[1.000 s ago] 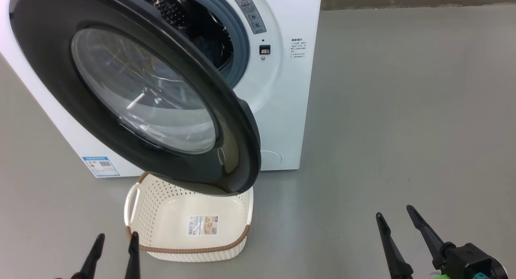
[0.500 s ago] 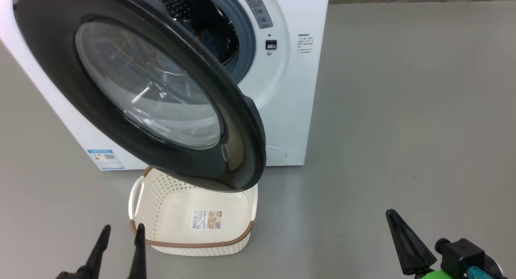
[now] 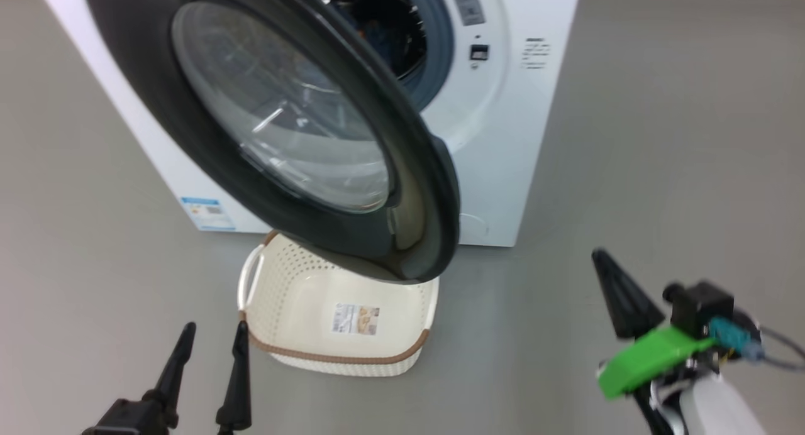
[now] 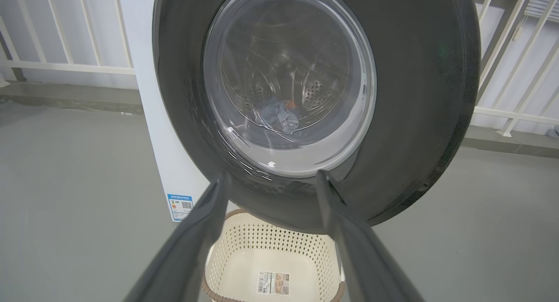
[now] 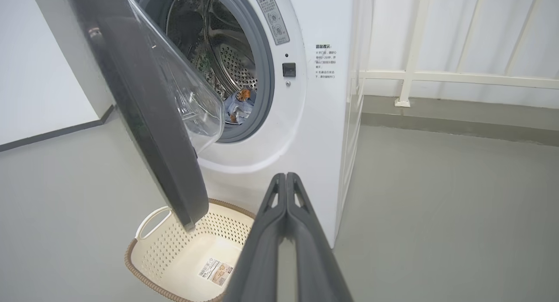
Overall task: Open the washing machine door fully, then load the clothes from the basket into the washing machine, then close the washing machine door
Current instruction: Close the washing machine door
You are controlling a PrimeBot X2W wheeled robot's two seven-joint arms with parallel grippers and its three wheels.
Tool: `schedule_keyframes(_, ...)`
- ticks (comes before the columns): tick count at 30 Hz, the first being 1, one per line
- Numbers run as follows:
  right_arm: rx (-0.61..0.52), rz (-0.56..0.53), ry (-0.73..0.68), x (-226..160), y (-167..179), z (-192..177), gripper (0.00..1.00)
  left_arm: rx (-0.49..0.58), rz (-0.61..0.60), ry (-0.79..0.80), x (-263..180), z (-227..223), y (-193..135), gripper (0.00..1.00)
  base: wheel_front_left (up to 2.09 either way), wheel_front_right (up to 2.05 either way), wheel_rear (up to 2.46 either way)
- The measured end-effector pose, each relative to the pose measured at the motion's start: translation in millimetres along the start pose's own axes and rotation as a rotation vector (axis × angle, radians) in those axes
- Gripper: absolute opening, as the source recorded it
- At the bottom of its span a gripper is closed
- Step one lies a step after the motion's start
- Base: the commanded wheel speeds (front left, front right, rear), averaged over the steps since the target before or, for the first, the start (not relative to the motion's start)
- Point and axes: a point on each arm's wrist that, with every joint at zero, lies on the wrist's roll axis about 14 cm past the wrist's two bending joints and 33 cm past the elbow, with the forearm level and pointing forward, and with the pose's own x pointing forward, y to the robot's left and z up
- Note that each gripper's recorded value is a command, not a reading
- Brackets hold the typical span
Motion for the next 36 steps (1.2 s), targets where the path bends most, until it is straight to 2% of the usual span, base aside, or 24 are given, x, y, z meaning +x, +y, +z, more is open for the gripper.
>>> schedule_keyframes(5, -0.017, 0.041, -0.082, 35.5, 6.7, 24.2, 0.0, -0.001, 0.019, -0.003, -0.6, -0.6, 5.1, 1.0, 0.0, 0.0, 0.0)
schedule_keyframes(13, -0.021, 0.097, -0.296, 70.0, 22.6, 98.3, 0.0, 0.013, 0.048, -0.028, -2.5, 4.2, 14.0, 1.0, 0.0, 0.0, 0.0)
schedule_keyframes(19, -0.033, 0.215, -0.508, 67.6, 65.5, 181.6, 0.0, 0.019, 0.051, -0.033, -3.7, 5.7, 15.6, 1.0, 0.0, 0.0, 0.0)
schedule_keyframes(22, -0.031, 0.306, -0.549, 58.3, 97.7, 202.1, 0.0, 0.021, 0.053, -0.035, -4.5, 6.4, 16.5, 1.0, 0.0, 0.0, 0.0)
schedule_keyframes(26, -0.017, 0.44, -0.497, 48.9, 142.9, 198.5, 0.0, 0.022, 0.055, -0.038, -5.9, 7.3, 16.9, 1.0, 0.0, 0.0, 0.0)
schedule_keyframes(29, -0.012, 0.516, -0.414, 44.8, 169.0, 180.7, 0.0, 0.024, 0.054, -0.048, -5.0, 10.6, 16.9, 1.0, 0.0, 0.0, 0.0)
schedule_keyframes(36, 0.003, 0.574, -0.215, 48.3, 189.8, 121.9, 0.0, 0.025, 0.06, -0.053, -6.5, 11.0, 18.2, 1.0, 0.0, 0.0, 0.0)
